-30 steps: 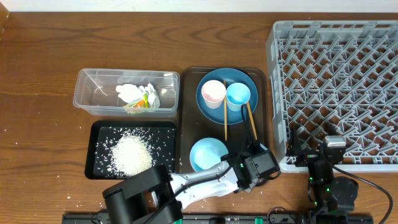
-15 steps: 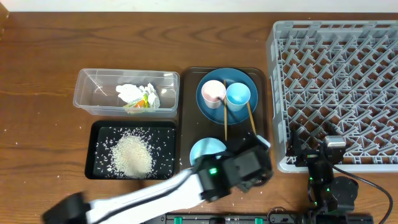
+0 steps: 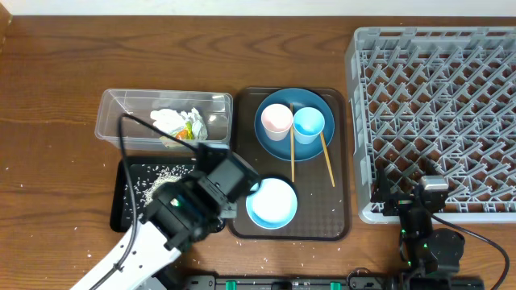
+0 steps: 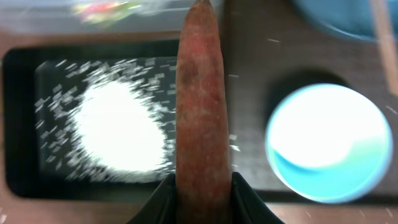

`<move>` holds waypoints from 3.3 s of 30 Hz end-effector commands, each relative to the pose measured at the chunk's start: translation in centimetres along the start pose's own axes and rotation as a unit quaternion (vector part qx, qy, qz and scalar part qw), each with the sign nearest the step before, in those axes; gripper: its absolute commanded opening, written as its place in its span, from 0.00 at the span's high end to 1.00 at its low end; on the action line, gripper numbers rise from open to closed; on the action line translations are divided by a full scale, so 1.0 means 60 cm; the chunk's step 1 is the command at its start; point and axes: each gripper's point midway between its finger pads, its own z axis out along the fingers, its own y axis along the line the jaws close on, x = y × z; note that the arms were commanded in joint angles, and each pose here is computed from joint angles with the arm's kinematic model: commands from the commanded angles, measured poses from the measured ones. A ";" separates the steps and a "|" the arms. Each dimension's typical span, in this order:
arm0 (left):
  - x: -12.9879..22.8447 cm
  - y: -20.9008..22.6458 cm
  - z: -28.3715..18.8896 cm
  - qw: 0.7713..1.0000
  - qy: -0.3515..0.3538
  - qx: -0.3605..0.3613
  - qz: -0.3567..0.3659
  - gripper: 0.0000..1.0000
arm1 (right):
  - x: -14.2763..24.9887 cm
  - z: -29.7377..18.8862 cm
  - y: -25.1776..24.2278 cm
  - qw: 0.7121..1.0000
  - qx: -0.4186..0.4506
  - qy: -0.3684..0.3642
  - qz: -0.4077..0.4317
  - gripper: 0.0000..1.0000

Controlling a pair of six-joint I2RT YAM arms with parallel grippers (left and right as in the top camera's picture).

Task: Sort waste into correct bins and load items into the dishwasher rack
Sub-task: 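Grasp the orange carrot on the brown tray with the left gripper, then carry the carrot left onto the rice on the black tray and release, then reach the right gripper to the wooden chopsticks on the teal plate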

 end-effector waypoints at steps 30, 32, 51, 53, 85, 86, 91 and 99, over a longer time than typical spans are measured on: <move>0.073 0.073 0.219 0.986 0.077 -0.132 -0.061 0.77 | 0.001 0.000 -0.001 1.000 0.002 0.000 0.001 0.01; 0.072 0.073 0.218 0.987 0.077 -0.131 -0.059 0.74 | 0.001 0.000 -0.001 1.000 0.002 0.000 0.001 0.01; 0.007 0.055 0.108 0.996 -0.009 -0.037 -0.084 0.46 | 0.001 0.000 -0.001 1.000 0.001 0.000 0.001 0.01; -0.004 0.046 0.083 0.995 -0.022 -0.007 -0.094 0.45 | 0.001 0.000 -0.001 1.000 0.002 0.000 0.001 0.01; -0.106 0.116 -0.012 0.970 -0.070 0.118 -0.203 0.09 | 0.001 0.000 0.008 0.999 -0.016 0.001 0.051 0.01; -0.106 0.116 -0.012 0.970 -0.070 0.118 -0.203 0.09 | 0.001 0.000 0.008 0.998 -0.016 0.002 0.068 0.01; -0.106 0.116 -0.012 0.970 -0.070 0.118 -0.203 0.07 | -0.005 0.000 0.009 0.980 -0.017 -0.003 0.197 0.01; -0.106 0.116 -0.011 0.970 -0.069 0.117 -0.203 0.06 | -0.111 -0.029 0.046 0.978 -0.069 -0.012 0.195 0.01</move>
